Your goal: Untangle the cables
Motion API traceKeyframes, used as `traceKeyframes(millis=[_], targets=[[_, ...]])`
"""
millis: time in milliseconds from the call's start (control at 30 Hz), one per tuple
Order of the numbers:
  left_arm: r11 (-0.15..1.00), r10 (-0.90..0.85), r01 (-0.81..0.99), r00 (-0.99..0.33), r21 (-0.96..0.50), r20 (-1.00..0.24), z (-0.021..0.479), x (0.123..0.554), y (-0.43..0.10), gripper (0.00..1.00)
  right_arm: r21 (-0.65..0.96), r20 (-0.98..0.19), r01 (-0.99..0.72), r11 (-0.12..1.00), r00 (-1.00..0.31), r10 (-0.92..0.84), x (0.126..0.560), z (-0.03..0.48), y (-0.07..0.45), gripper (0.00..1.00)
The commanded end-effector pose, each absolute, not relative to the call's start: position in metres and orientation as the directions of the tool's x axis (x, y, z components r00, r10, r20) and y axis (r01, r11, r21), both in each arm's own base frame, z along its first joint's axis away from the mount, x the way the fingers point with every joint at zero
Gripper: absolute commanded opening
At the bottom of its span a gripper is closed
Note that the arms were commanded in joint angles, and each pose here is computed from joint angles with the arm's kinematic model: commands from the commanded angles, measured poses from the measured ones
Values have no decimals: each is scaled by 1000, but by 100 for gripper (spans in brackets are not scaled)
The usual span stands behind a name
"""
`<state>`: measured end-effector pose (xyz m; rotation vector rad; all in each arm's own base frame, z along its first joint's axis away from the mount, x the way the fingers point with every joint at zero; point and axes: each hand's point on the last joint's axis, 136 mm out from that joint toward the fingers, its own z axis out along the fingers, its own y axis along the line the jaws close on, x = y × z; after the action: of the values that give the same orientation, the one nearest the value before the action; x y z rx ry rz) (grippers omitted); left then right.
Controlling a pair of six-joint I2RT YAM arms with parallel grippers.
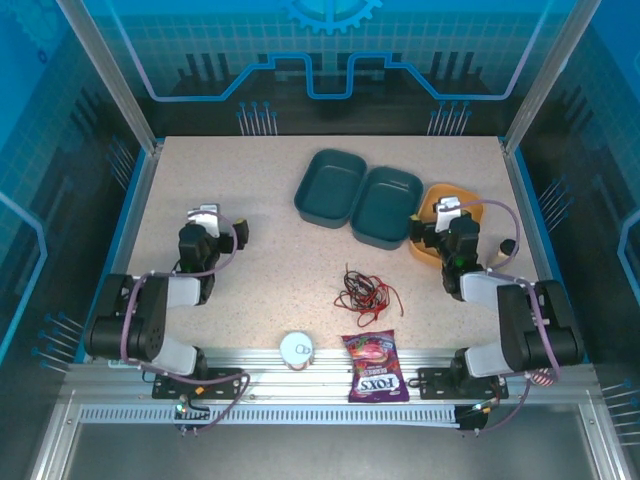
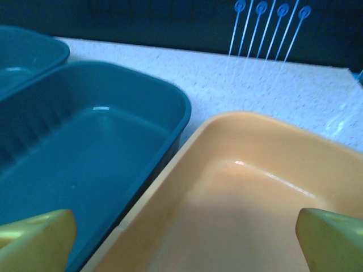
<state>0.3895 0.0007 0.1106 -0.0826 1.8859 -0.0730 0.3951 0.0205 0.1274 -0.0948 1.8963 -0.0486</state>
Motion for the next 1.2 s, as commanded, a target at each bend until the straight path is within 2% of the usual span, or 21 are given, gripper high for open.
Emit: traceKeyframes(millis=[0,267,367,467,667,800,967,1167], targets=[[994,-108,-33,-261,-103,-959,141,381,2,99,-75,-945,1,997,-318,-71,388,147,16,100],[955,-286,4,-268,-298,-920,205,355,-16,99,10,-929,45,999,-370,26,350,187,31,100],[927,-343,44,-305,-373,-888,217,343,-37,99,-7,-916,19,1000,-401,1,328,191,48,100],[917,-322,111,-360,-383,-875,218,329,-73,99,24,-877,-23,999,-480,10,306,189,65,100],[853,-352,173,-504,-492,-789,189,302,-137,99,78,-685,-34,996,-728,29,255,165,91,100],[847,-362,152,-537,-510,-762,176,296,-156,99,113,-536,-16,993,-843,47,228,146,108,88],[838,-384,116,-569,-533,-727,162,295,-160,99,182,-360,13,983,-930,79,206,121,139,83],[846,-388,98,-560,-524,-732,159,296,-156,99,249,-250,33,968,-963,97,197,99,174,78]])
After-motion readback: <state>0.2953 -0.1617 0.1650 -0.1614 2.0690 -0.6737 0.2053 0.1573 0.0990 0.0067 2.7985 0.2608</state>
